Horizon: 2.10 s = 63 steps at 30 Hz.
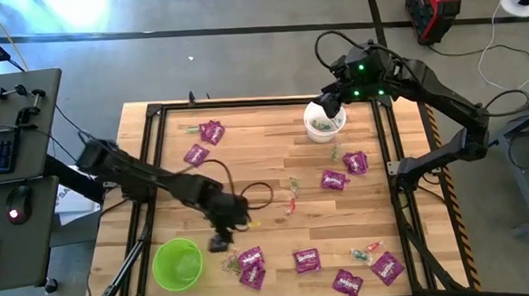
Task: Sort candy by brand, put in halloween buckets
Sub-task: Put the green gummy into the white bucket
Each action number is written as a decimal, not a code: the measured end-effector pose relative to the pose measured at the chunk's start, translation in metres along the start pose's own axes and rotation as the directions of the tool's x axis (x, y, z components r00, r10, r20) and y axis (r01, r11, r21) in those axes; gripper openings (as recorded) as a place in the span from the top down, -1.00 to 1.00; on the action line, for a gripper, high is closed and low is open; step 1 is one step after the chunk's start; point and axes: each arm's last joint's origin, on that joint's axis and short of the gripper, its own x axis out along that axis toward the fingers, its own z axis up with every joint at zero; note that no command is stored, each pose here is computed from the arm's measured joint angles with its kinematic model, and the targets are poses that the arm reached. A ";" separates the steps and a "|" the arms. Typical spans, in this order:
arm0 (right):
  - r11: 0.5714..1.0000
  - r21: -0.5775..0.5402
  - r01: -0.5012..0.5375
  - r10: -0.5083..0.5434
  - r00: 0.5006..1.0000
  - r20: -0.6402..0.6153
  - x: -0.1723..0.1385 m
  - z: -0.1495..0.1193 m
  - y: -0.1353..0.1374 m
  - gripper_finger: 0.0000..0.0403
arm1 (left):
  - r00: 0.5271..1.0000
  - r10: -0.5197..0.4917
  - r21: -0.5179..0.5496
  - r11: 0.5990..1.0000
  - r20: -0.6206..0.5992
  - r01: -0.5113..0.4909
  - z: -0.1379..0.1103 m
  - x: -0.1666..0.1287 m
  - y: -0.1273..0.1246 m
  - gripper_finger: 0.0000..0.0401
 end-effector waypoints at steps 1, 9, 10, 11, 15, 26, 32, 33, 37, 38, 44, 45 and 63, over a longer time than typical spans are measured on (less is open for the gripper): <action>1.000 -0.010 -0.001 0.001 1.000 -0.006 0.000 -0.001 0.000 -0.23 | 1.000 -0.007 -0.078 0.997 -0.007 0.007 0.008 0.004 -0.002 -0.02; 0.996 -0.083 -0.022 0.020 0.999 -0.029 0.000 -0.005 0.008 -0.23 | 0.975 -0.004 -0.335 0.939 -0.223 -0.073 0.028 0.035 -0.033 -0.02; 0.996 -0.086 -0.025 0.023 0.999 -0.031 0.000 -0.005 0.009 -0.23 | 0.968 0.026 -0.341 0.933 -0.250 -0.113 0.027 0.039 -0.037 -0.02; 0.996 -0.088 -0.027 0.025 0.999 -0.034 0.000 -0.006 0.010 -0.23 | 0.959 0.061 -0.346 0.925 -0.276 -0.159 0.024 0.042 -0.039 -0.02; 0.995 -0.096 -0.037 0.033 0.999 -0.042 0.000 -0.007 0.012 -0.23 | 0.944 0.154 -0.382 0.886 -0.292 -0.263 0.019 0.056 -0.041 -0.02; 0.997 -0.080 -0.017 0.015 0.999 -0.033 0.000 -0.007 0.012 -0.23 | 0.922 0.194 -0.423 0.843 -0.336 -0.332 0.013 0.104 -0.043 -0.02; 0.997 -0.072 -0.015 0.013 0.999 -0.033 0.000 -0.007 0.012 -0.23 | 0.904 0.243 -0.415 0.825 -0.352 -0.384 0.011 0.106 -0.040 -0.02; 0.997 -0.072 -0.015 0.013 0.999 -0.033 0.000 -0.007 0.012 -0.23 | 0.901 0.258 -0.408 0.824 -0.350 -0.394 0.011 0.106 -0.040 -0.01; 0.998 -0.069 -0.015 0.012 0.999 -0.033 0.000 -0.007 0.012 -0.23 | 0.900 0.258 -0.377 0.841 -0.352 -0.389 0.010 0.106 -0.040 0.10; 0.998 -0.069 -0.015 0.012 0.999 -0.033 0.000 -0.007 0.012 -0.23 | 0.900 0.258 -0.375 0.842 -0.351 -0.387 0.010 0.106 -0.040 0.16; 0.997 -0.070 -0.014 0.012 0.999 -0.033 0.000 -0.007 0.012 -0.23 | 0.929 0.234 -0.402 0.850 -0.288 -0.339 0.017 0.109 -0.042 0.51; 0.997 -0.070 -0.015 0.012 0.999 -0.033 0.000 -0.007 0.012 -0.23 | 0.933 0.231 -0.404 0.853 -0.276 -0.330 0.017 0.109 -0.043 0.55; 0.997 -0.074 -0.013 0.010 0.999 -0.037 0.000 -0.007 0.012 -0.23 | 0.898 0.304 -0.382 0.826 -0.319 -0.415 0.009 0.095 -0.047 0.14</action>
